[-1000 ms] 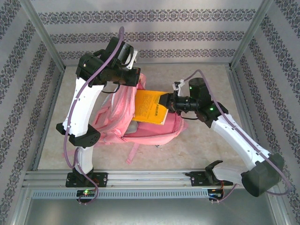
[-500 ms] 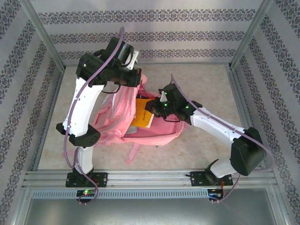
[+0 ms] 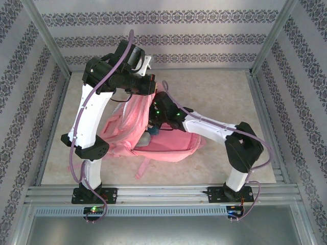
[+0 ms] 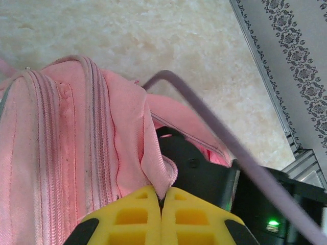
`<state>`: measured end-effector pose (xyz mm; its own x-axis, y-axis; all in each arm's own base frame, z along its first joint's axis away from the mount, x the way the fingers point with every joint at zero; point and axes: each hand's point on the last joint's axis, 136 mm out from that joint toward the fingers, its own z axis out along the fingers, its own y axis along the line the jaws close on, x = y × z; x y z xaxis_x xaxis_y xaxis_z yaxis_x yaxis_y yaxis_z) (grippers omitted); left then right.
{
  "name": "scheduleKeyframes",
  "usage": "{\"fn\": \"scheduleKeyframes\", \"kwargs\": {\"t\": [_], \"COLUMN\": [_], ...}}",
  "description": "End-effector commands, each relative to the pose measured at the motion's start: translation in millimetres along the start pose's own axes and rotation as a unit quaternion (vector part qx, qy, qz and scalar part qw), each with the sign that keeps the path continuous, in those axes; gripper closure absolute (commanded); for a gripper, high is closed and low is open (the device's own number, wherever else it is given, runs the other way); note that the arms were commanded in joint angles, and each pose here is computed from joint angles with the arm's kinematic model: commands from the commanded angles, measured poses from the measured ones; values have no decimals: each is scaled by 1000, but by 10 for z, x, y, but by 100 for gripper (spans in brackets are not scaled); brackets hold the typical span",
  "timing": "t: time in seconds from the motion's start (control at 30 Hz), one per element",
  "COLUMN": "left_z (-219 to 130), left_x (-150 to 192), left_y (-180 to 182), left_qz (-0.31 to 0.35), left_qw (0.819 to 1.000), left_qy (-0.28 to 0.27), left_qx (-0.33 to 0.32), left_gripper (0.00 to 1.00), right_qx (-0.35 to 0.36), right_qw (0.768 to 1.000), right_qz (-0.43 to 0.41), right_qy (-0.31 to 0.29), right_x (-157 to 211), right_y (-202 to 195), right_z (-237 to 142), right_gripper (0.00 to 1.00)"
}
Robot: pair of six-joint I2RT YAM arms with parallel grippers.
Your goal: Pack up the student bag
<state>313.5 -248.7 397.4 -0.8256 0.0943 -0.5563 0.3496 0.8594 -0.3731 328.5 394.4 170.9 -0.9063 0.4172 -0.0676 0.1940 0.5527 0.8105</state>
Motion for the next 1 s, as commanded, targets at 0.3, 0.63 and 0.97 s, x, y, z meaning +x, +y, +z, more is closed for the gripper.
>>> {"fn": "scheduleKeyframes", "kwargs": {"t": [0.3,0.63,0.97], "left_z": [-222,-257,-232], "left_x": [-379,-409,-467], "left_y": [-262,79,474], "left_qz": [-1,-16,-44], "left_qw": [994,996,994], "left_qy": [-89,-92,-93], "left_qx": [63,13,-45], "left_gripper": [100,100,100], "right_qx": [-41,-99,-147], "right_qw": [998,994,984], "right_qz": [55,-37,-102], "right_qy": [-5,-12,16], "right_x": [-107,-206,-134], "right_y": [84,429,510], "right_z": [648,180,-419], "right_gripper": [83,50,43]}}
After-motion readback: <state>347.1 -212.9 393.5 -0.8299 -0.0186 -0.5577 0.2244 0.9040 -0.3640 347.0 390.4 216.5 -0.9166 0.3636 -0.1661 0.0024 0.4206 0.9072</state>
